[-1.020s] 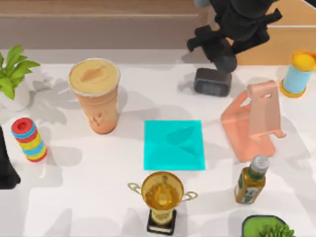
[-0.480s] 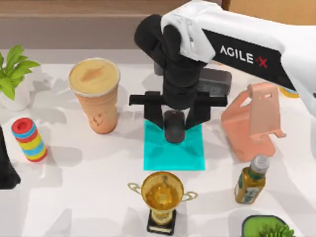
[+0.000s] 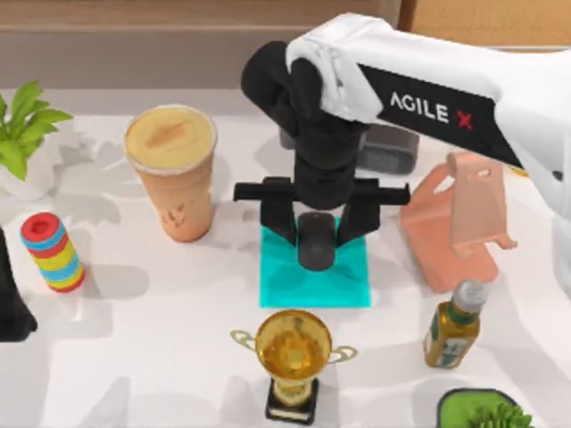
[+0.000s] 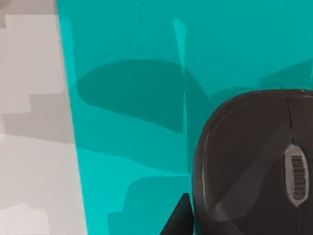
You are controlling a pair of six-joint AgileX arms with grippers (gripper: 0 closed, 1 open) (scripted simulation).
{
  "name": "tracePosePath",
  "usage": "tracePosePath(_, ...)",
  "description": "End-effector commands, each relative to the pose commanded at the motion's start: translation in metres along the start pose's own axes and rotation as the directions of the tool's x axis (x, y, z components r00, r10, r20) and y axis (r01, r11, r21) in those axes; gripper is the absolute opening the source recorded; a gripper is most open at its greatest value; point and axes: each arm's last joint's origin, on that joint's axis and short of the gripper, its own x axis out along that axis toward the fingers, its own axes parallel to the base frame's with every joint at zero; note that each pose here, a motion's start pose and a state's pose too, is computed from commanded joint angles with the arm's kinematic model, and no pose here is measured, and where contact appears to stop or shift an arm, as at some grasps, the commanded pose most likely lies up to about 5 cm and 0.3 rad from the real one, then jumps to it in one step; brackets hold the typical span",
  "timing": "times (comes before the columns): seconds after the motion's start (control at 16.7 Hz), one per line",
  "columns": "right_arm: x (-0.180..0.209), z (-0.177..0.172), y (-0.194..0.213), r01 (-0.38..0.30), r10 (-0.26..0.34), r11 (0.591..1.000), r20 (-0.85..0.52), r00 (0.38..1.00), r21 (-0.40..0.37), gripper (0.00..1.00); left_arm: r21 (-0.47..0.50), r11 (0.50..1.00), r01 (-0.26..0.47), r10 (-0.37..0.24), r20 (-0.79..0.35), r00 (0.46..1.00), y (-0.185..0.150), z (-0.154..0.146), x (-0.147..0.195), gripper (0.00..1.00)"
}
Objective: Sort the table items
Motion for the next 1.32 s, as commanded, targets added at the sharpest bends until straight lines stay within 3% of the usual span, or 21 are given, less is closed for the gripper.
tracePosePath(0.42,0.0104,-0.0016,0.0016,0.003,-0.003,1.000,-0.003,1.000,-0.005,0.00,0.000,1.000,0.000,0.000,0.000,1.000,0.0000,0.0000,0.0000,1.00)
tracePosePath(1.2,0.0104,-0.0016,0.0016,0.003,-0.003,1.000,-0.003,1.000,-0.005,0.98,0.000,1.000,0.000,0.000,0.000,1.000,0.0000,0.0000,0.0000,1.00)
tracePosePath(1.32,0.0104,-0.0016,0.0016,0.003,-0.003,1.000,-0.003,1.000,-0.005,1.00,0.000,1.000,0.000,0.000,0.000,1.000,0.0000,0.0000,0.0000,1.00)
